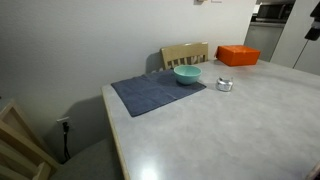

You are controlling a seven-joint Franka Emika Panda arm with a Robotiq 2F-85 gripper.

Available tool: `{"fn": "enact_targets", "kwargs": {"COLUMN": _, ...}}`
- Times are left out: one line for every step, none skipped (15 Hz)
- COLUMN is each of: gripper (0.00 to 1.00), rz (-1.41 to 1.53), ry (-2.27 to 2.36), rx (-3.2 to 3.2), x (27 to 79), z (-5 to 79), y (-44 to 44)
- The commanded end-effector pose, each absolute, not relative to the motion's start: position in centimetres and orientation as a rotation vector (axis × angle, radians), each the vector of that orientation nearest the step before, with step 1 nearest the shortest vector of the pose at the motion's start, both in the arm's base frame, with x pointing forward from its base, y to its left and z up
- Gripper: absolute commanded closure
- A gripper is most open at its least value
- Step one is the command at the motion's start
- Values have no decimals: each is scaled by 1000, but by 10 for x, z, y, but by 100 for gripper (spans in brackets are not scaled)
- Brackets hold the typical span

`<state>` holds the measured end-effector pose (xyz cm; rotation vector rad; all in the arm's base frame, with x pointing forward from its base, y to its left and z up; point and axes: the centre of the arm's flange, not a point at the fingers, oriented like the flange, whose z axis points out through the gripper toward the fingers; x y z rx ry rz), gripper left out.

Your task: Open the candle tin lid

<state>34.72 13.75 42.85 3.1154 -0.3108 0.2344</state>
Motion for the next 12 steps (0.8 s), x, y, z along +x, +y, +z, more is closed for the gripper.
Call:
{"fn": "enact_targets", "kwargs": {"gripper": 0, "rz": 236, "ry": -327, "rx": 3154, "x": 383, "z": 424, "y": 127}}
{"fn": "enact_targets", "kwargs": {"gripper": 0, "rz": 248, "ry": -341, "rx": 3135, "x": 361, "z": 429, "y": 128}}
{"fn": "enact_targets", "kwargs": {"gripper": 0, "rz": 243, "ry": -347, "rx": 3141, "x": 366, "z": 428, "y": 126}}
{"fn": "enact_targets", "kwargs": {"gripper": 0, "rz": 237, "ry": -350, "rx": 3144, "x": 370, "z": 427, "y": 126}}
{"fn": "enact_targets", "kwargs": {"gripper": 0, "rz": 233, "ry": -349, "rx": 3145, "x": 371, "z": 426, "y": 127}}
{"fn": "enact_targets", "kwargs": {"gripper": 0, "rz": 231, "ry": -349, "rx": 3145, "x": 372, "z": 425, "y": 127}}
{"fn": "enact_targets", "kwargs": {"gripper": 0, "rz": 273, "ry": -286, "rx": 3142, "x": 372, "z": 423, "y": 128}}
{"fn": "enact_targets", "kwargs": {"gripper": 0, "rz": 305, "ry": -248, "rx": 3139, "x": 375, "z": 421, "y": 125}}
{"fn": "enact_targets", "kwargs": {"gripper": 0, "rz": 327, "ry": -227, "rx": 3154, "x": 378, "z": 418, "y": 123}}
{"fn": "enact_targets", "kwargs": {"gripper": 0, "rz": 366, "ry": -201, "rx": 3150, "x": 381, "z": 412, "y": 120}}
{"fn": "enact_targets", "kwargs": {"gripper": 0, "rz": 388, "ry": -184, "rx": 3142, "x": 384, "z": 410, "y": 119}}
{"fn": "enact_targets", "kwargs": {"gripper": 0, "rz": 403, "ry": -178, "rx": 3138, "x": 390, "z": 407, "y": 115}}
